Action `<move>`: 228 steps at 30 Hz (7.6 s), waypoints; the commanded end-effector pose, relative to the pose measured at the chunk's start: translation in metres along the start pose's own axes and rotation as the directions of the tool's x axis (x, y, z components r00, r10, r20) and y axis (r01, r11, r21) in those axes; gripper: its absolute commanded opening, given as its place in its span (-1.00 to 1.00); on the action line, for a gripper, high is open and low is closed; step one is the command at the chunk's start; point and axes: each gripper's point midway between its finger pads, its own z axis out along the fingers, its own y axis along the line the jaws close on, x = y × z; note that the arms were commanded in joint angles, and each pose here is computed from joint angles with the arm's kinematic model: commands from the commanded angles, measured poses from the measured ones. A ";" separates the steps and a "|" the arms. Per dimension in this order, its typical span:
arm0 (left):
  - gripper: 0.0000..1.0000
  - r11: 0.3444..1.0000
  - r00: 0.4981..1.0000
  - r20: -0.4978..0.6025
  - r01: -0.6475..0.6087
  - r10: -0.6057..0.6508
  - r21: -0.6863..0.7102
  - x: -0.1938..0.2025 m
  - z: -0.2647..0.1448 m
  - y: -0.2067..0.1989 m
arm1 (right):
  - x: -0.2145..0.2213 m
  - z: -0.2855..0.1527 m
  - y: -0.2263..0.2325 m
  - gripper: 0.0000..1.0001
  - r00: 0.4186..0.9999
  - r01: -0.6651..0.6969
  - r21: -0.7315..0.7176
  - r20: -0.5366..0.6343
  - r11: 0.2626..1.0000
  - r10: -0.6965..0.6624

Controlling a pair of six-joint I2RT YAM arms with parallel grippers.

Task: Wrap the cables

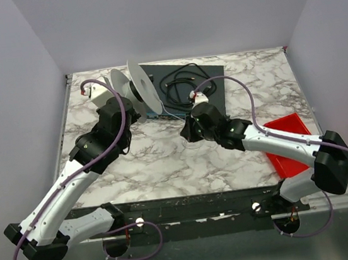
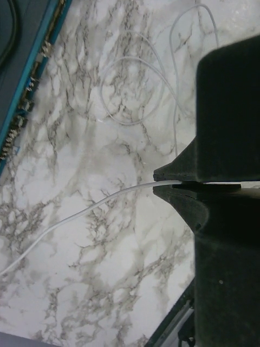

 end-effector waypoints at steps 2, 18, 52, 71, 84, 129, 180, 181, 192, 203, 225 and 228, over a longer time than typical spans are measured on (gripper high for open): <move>-1.00 0.981 0.980 0.064 0.182 -0.187 0.072 -0.034 0.009 -0.024 | 0.021 0.001 0.021 -0.99 1.000 0.007 -0.038 -0.027 0.999 -0.008; -1.00 1.000 0.994 0.105 -0.005 0.005 0.001 -0.023 0.064 -0.017 | -0.003 -0.047 0.053 -0.99 0.973 0.229 0.009 -0.028 0.973 -0.228; -1.00 0.814 0.855 -0.130 -0.418 0.503 0.402 0.084 -0.013 -0.043 | -0.174 -0.087 0.021 -0.83 0.778 0.301 0.517 0.353 0.801 -0.520; -1.00 0.783 0.876 -0.102 -0.361 0.471 0.507 0.060 -0.057 -0.034 | -0.136 -0.022 -0.022 -0.60 0.911 0.248 0.209 0.283 0.946 -0.301; -1.00 0.820 0.929 -0.087 -0.269 0.359 0.506 0.023 -0.076 -0.042 | -0.091 0.013 -0.040 -0.56 0.942 0.117 0.031 0.312 0.993 -0.121; -1.00 0.914 0.997 0.081 -0.030 -0.003 0.404 -0.079 -0.077 -0.069 | -0.035 0.074 0.038 -0.91 0.950 -0.137 -0.342 0.221 0.930 0.222; -1.00 0.752 0.807 -0.082 -0.502 0.585 0.427 0.062 -0.025 -0.058 | -0.188 -0.080 0.033 -0.95 0.783 0.313 0.380 0.415 0.871 -0.463; -1.00 0.745 0.805 -0.077 -0.504 0.589 0.437 0.062 -0.029 -0.057 | -0.188 -0.077 0.028 -0.92 0.790 0.309 0.378 0.409 0.873 -0.457; -1.00 0.703 0.813 -0.046 -0.471 0.580 0.533 0.050 -0.057 -0.059 | -0.166 -0.043 -0.012 -0.83 0.867 0.244 0.273 0.369 0.930 -0.336; -1.00 0.729 0.872 -0.052 -0.372 0.486 0.574 0.029 -0.074 -0.074 | -0.128 -0.018 -0.033 -0.64 0.917 0.213 0.076 0.329 0.974 -0.226; -1.00 0.831 0.970 -0.052 -0.177 0.239 0.527 -0.023 -0.081 -0.098 | -0.095 0.029 -0.034 -0.01 0.908 -0.053 -0.176 0.401 0.983 0.121; -1.00 0.838 0.976 -0.047 -0.156 0.212 0.523 -0.031 -0.083 -0.100 | -0.097 0.036 -0.027 -0.01 0.902 -0.078 -0.221 0.399 0.972 0.163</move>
